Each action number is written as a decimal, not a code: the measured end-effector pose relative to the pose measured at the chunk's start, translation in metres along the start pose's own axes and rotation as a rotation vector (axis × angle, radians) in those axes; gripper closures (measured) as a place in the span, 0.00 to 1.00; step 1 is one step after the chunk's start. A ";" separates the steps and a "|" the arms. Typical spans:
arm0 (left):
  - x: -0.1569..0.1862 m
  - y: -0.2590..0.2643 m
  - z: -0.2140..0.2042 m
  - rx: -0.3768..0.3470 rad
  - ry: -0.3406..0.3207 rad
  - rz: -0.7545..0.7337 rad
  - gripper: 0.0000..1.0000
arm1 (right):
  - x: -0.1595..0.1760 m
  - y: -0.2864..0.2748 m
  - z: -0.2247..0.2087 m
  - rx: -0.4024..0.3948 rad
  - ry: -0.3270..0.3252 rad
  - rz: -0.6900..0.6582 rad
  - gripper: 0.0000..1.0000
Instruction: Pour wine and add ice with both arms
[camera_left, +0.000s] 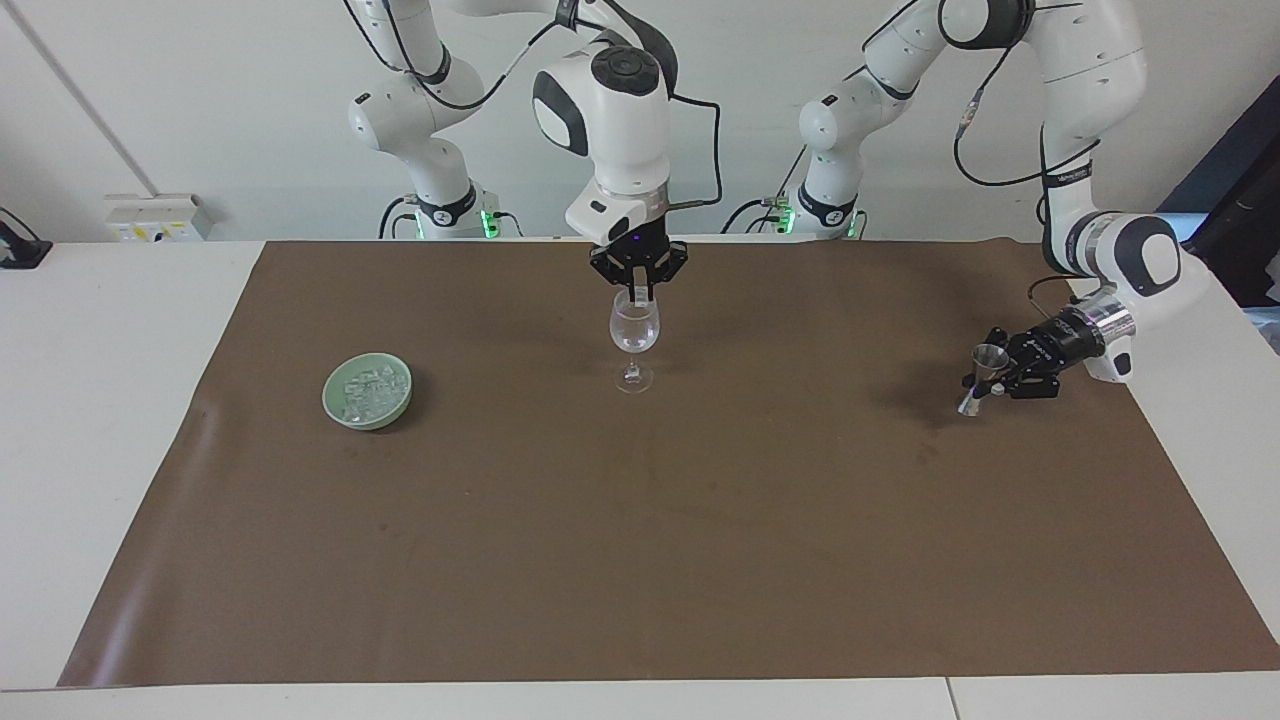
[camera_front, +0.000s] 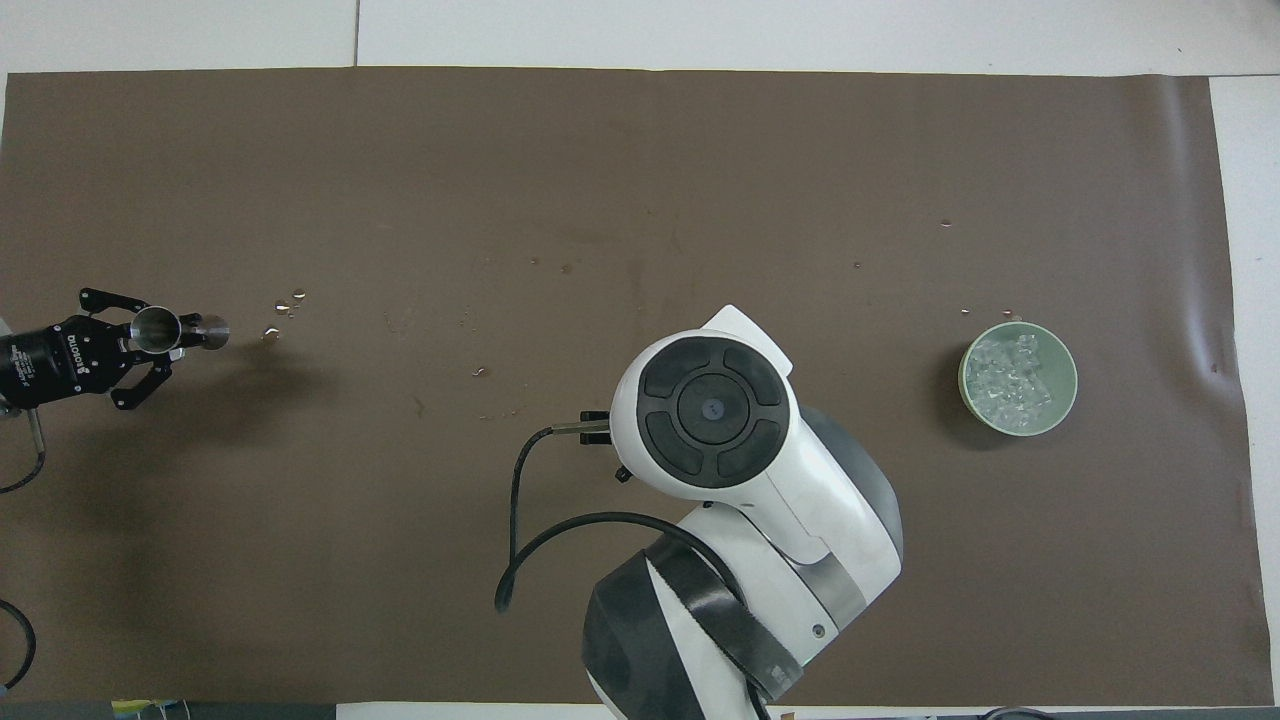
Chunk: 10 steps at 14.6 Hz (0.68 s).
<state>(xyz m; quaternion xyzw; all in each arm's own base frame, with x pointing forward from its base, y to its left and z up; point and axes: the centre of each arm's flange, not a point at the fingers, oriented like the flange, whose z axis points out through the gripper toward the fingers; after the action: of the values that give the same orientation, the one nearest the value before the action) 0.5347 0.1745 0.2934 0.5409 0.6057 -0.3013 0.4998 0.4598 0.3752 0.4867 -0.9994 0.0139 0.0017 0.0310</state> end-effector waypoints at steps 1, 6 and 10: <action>0.007 0.001 0.002 -0.020 0.001 -0.015 0.78 | -0.001 0.000 -0.001 0.000 0.000 0.000 0.77; 0.041 -0.008 0.010 -0.088 0.023 -0.097 0.78 | 0.002 0.005 -0.007 0.003 0.005 0.009 0.46; 0.047 -0.014 0.014 -0.092 0.025 -0.120 0.78 | 0.026 0.022 -0.039 0.029 0.050 0.053 0.22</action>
<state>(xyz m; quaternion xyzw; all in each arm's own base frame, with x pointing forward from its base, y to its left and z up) 0.5293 0.1749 0.2432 0.4835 0.6565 -0.2958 0.4978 0.4852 0.3500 0.5245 -0.9979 0.0410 -0.0225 0.0450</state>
